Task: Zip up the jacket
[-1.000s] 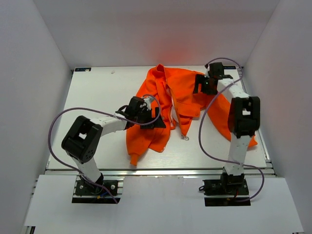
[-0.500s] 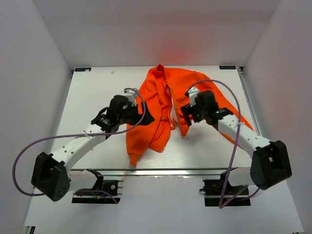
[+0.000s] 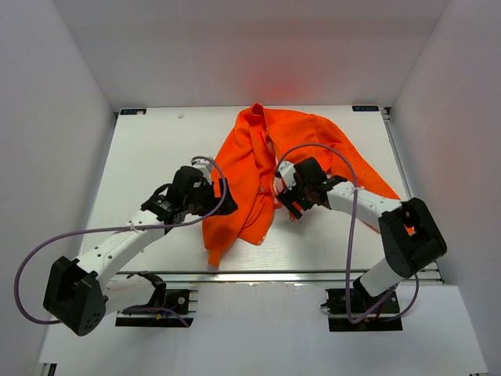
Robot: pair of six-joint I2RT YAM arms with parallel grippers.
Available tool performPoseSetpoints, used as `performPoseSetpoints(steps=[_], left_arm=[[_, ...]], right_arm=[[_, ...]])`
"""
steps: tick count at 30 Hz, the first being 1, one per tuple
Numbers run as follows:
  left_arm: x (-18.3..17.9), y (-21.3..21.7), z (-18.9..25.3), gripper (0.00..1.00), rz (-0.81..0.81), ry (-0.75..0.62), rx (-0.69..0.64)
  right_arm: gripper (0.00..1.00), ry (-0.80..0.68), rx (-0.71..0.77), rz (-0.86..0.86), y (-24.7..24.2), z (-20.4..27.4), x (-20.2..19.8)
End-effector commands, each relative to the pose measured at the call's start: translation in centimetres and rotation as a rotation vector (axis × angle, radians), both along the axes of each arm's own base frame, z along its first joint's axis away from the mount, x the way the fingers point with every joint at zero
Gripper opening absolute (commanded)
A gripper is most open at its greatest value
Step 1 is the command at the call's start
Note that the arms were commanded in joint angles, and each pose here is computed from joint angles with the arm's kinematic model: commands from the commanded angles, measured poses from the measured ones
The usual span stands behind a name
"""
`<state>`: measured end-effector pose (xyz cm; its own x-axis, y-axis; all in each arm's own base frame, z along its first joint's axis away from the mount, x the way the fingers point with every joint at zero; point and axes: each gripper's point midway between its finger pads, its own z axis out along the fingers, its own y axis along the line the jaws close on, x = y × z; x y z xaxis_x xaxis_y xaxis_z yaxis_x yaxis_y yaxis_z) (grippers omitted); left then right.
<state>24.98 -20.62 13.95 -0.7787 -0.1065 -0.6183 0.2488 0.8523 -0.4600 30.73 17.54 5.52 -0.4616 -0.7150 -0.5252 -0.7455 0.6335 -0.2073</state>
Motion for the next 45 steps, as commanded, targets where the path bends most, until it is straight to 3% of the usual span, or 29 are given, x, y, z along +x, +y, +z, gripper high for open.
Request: performPoseSetpoints(steps=[1, 9, 14, 18, 23, 31, 41, 45], left_arm=[[0.8, 0.1, 0.7, 0.98, 0.012, -0.017, 0.018], [1.2, -0.3, 0.1, 0.98, -0.002, -0.007, 0.022], [1.3, -0.4, -0.1, 0.98, -0.006, -0.007, 0.027], [1.2, -0.6, -0.3, 0.98, -0.016, -0.004, 0.021], [1.1, -0.6, -0.4, 0.98, -0.023, 0.002, 0.025], [1.0, -0.7, -0.1, 0.98, -0.034, -0.010, 0.017], [0.9, -0.7, -0.2, 0.98, -0.039, -0.008, 0.017], [1.0, -0.7, -0.1, 0.98, -0.040, -0.011, 0.017]], right_arm=[[0.89, 0.017, 0.005, 0.074, 1.6, -0.2, -0.3], [0.88, 0.099, 0.013, 0.079, 3.6, -2.3, -0.8], [0.77, 0.125, -0.012, 0.004, 3.5, -3.8, -0.1], [0.74, 0.157, 0.011, -0.001, 3.9, -4.2, -0.7], [0.81, 0.137, 0.092, 0.012, 4.5, -2.7, -1.4], [0.86, 0.080, 0.285, -0.115, 5.1, 1.6, -1.7], [0.81, 0.084, 0.286, -0.190, 4.0, 0.6, -1.2], [0.82, 0.097, 0.287, -0.143, 4.1, 0.7, -1.8]])
